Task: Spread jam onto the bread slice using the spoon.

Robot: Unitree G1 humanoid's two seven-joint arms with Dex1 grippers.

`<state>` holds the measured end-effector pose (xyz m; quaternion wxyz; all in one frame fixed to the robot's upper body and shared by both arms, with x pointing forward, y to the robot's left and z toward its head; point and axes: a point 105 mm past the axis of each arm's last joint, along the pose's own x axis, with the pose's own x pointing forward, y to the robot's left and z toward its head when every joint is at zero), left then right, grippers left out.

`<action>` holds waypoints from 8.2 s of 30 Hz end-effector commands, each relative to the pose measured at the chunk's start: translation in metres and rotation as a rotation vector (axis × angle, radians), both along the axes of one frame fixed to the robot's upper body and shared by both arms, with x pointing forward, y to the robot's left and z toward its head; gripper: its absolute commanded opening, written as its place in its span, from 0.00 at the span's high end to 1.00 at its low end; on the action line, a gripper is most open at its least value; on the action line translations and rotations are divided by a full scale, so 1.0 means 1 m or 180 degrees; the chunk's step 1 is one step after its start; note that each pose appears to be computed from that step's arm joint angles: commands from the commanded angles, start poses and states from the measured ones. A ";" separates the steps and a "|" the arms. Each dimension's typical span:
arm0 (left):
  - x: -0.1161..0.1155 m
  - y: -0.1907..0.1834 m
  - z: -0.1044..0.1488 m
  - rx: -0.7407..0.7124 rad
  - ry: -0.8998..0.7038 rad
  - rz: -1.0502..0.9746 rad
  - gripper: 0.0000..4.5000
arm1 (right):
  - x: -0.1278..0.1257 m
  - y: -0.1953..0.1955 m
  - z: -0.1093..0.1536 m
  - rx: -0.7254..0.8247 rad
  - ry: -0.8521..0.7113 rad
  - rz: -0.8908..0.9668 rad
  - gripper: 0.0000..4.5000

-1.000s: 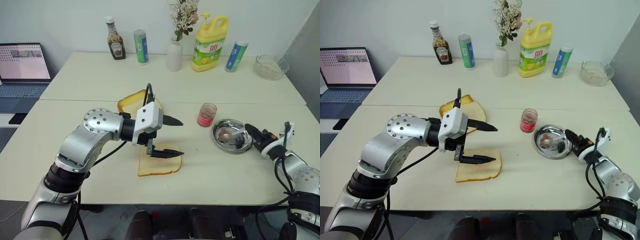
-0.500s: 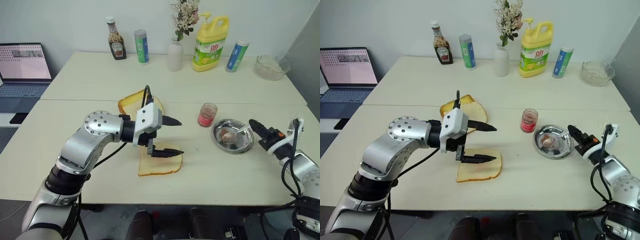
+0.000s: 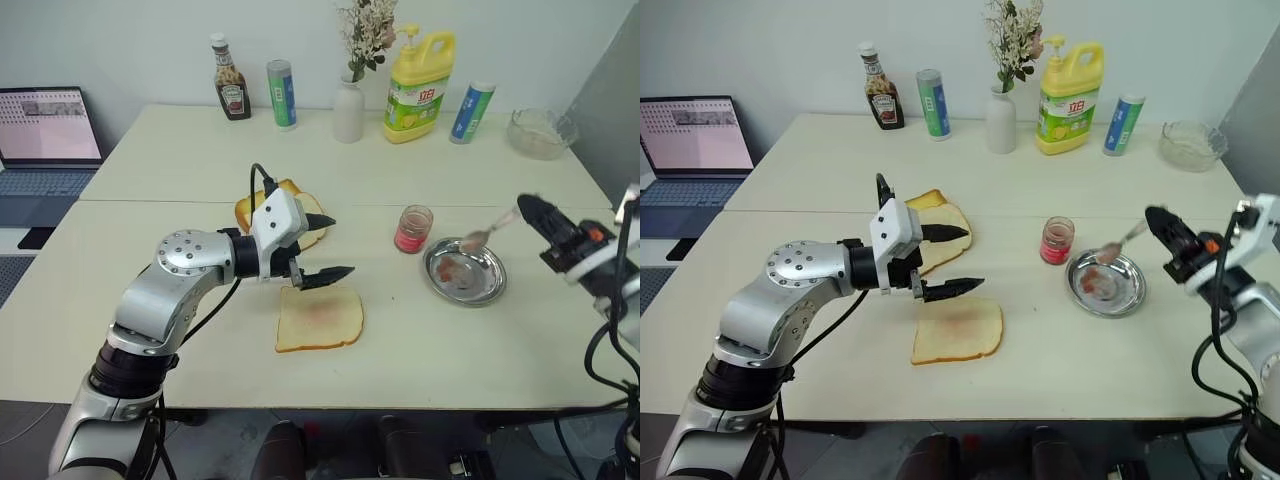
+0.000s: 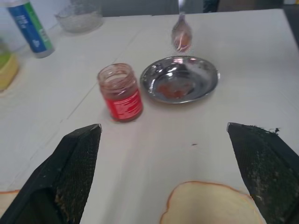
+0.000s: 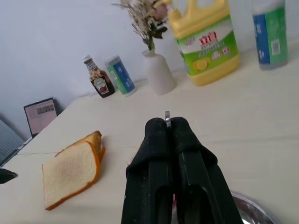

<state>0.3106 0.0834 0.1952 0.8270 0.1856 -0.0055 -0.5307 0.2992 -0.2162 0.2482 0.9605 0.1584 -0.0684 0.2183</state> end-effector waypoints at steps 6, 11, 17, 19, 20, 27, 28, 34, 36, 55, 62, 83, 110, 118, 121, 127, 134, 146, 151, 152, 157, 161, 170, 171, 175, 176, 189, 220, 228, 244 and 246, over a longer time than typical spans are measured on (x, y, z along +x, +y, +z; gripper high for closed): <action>0.007 -0.024 0.009 -0.0126 -0.0068 -0.0064 0.00 | 0.031 0.041 0.036 -0.0386 -0.0448 0.0109 0.99; 0.014 -0.032 0.011 -0.0165 -0.0034 -0.0027 0.00 | 0.051 0.050 0.029 -0.0786 -0.0504 0.0047 0.99; 0.016 -0.047 0.012 -0.0217 -0.0016 -0.0070 0.00 | 0.061 0.055 0.020 -0.1091 -0.0585 0.0068 0.99; 0.014 -0.051 0.012 -0.0213 -0.0015 -0.0118 0.00 | 0.063 0.055 0.019 -0.1138 -0.0604 0.0065 0.99; 0.013 -0.052 0.013 -0.0212 -0.0015 -0.0128 0.00 | 0.064 0.055 0.018 -0.1161 -0.0615 0.0063 0.99; 0.013 -0.055 0.015 -0.0165 -0.0054 -0.0152 0.00 | 0.071 0.058 0.001 -0.1368 -0.0553 0.0115 0.99; 0.014 -0.054 0.014 -0.0144 -0.0060 -0.0150 0.00 | 0.072 0.059 -0.001 -0.1373 -0.0548 0.0114 0.99; 0.018 -0.052 0.011 -0.0110 -0.0051 -0.0109 0.00 | 0.079 0.063 -0.012 -0.1602 -0.0563 0.0092 0.99; 0.018 -0.051 0.010 -0.0100 -0.0047 -0.0098 0.00 | 0.079 0.064 -0.014 -0.1744 -0.0613 0.0085 0.99; 0.025 -0.035 -0.009 0.0064 -0.0030 0.0083 0.00 | 0.089 0.079 -0.057 -0.2328 -0.0367 0.0162 0.99; 0.025 -0.033 -0.010 0.0072 -0.0038 0.0103 0.00 | 0.094 0.069 -0.074 -0.1980 0.0139 -0.0039 0.99; 0.025 -0.032 -0.011 0.0116 -0.0056 0.0131 0.00 | 0.090 0.079 -0.069 -0.1238 0.0450 -0.0100 0.99; 0.022 -0.029 -0.022 0.0215 0.0014 0.0036 0.00 | 0.090 0.055 -0.045 -0.0068 0.0571 -0.0346 0.99; 0.022 -0.029 -0.023 0.0224 0.0009 0.0031 0.00 | 0.089 0.052 -0.032 0.0154 0.0508 -0.0345 0.99; 0.022 -0.029 -0.023 0.0229 0.0009 0.0034 0.00 | 0.090 0.050 -0.029 0.0286 0.0506 -0.0361 0.99; 0.022 -0.029 -0.024 0.0236 0.0008 0.0035 0.00 | 0.091 0.044 -0.026 0.0560 0.0548 -0.0399 0.99; 0.022 -0.029 -0.024 0.0238 0.0005 0.0032 0.00 | 0.091 0.039 -0.028 0.0924 0.0678 -0.0420 0.99; 0.022 -0.029 -0.025 0.0244 0.0001 0.0034 0.00 | 0.088 0.037 -0.027 0.1311 0.0807 -0.0386 0.99; 0.023 -0.029 -0.026 0.0243 -0.0004 0.0033 0.00 | 0.086 0.032 -0.028 0.1420 0.0852 -0.0409 0.99; 0.023 -0.029 -0.026 0.0243 -0.0006 0.0033 0.00 | 0.086 0.031 -0.027 0.1439 0.0855 -0.0413 0.99; 0.024 -0.029 -0.025 0.0243 -0.0013 0.0032 0.00 | 0.084 0.028 -0.026 0.1461 0.0850 -0.0433 0.99; 0.024 -0.029 -0.025 0.0247 -0.0013 0.0028 0.00 | 0.082 0.028 -0.025 0.1134 0.0777 -0.0455 0.99; 0.023 -0.029 -0.025 0.0249 -0.0012 0.0012 0.00 | 0.078 0.060 -0.015 -0.0475 0.0173 -0.0344 0.99; 0.023 -0.030 -0.025 0.0246 -0.0013 0.0009 0.00 | 0.078 0.063 -0.015 -0.0584 0.0124 -0.0322 0.99; 0.021 -0.031 -0.024 0.0238 -0.0015 -0.0030 0.00 | 0.079 0.082 -0.020 -0.1266 -0.0108 -0.0171 0.99; 0.020 -0.031 -0.024 0.0238 -0.0017 -0.0033 0.00 | 0.079 0.084 -0.021 -0.1361 -0.0139 -0.0144 0.99; 0.019 -0.030 -0.024 0.0243 -0.0012 -0.0021 0.00 | 0.085 0.091 -0.038 -0.2489 -0.0591 -0.0170 0.99; 0.017 -0.029 -0.028 0.0262 0.0022 -0.0004 0.00 | 0.094 0.080 -0.085 -0.1034 0.0683 -0.0230 0.99; 0.019 -0.028 -0.029 0.0298 0.0019 0.0003 0.00 | 0.094 0.083 -0.080 -0.0807 0.0709 -0.0210 0.99; 0.020 -0.026 -0.029 0.0311 0.0000 0.0040 0.00 | 0.089 0.092 -0.079 -0.1032 0.0603 -0.0143 0.99; 0.021 -0.026 -0.029 0.0314 -0.0005 0.0044 0.00 | 0.090 0.089 -0.081 -0.0961 0.0633 -0.0171 0.99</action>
